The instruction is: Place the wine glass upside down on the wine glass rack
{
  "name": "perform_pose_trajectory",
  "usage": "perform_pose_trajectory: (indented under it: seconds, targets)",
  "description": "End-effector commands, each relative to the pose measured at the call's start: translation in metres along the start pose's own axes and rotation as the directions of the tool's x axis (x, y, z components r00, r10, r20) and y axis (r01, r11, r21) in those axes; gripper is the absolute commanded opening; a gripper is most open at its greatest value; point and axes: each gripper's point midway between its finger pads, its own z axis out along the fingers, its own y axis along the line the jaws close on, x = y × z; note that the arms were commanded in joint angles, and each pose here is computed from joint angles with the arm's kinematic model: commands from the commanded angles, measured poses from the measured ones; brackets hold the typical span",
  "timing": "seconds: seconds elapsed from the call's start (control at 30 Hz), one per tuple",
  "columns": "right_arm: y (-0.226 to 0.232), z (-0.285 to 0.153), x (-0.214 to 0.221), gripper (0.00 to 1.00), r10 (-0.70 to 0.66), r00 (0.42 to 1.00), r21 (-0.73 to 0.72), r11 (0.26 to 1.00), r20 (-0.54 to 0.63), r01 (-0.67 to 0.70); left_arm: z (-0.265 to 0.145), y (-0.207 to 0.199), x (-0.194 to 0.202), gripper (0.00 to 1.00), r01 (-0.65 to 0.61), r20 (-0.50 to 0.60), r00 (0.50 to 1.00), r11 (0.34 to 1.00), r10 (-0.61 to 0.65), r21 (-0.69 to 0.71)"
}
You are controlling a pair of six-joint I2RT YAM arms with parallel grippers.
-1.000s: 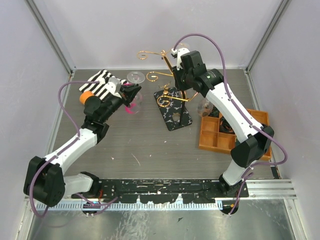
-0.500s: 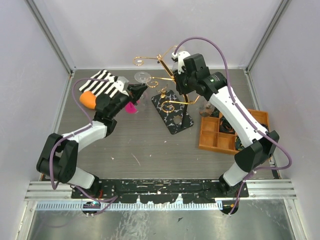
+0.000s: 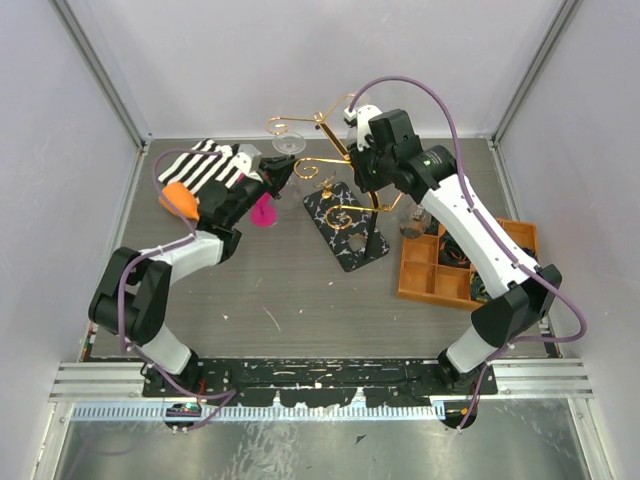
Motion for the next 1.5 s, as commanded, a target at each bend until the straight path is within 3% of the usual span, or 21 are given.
perform_pose_trajectory:
  seconds: [0.0,0.53,1.47]
  targets:
    - [-0.005,-0.033,-0.029,0.0,-0.006,0.991,0.011,1.0,0.131,0.004,0.016,0.01,-0.033,0.0,-0.038,0.132,0.99,0.999,0.041,-0.027]
    - [-0.008,-0.031,-0.026,0.0,-0.02,0.992,0.023,1.0,0.127,0.017,0.046,0.044,-0.022,0.0,0.038,0.183,0.983,0.995,-0.02,-0.097]
    - [-0.013,-0.031,-0.023,0.0,-0.02,0.992,0.051,0.999,0.126,0.014,0.063,0.079,0.0,0.0,0.074,0.143,0.989,0.977,-0.046,-0.202]
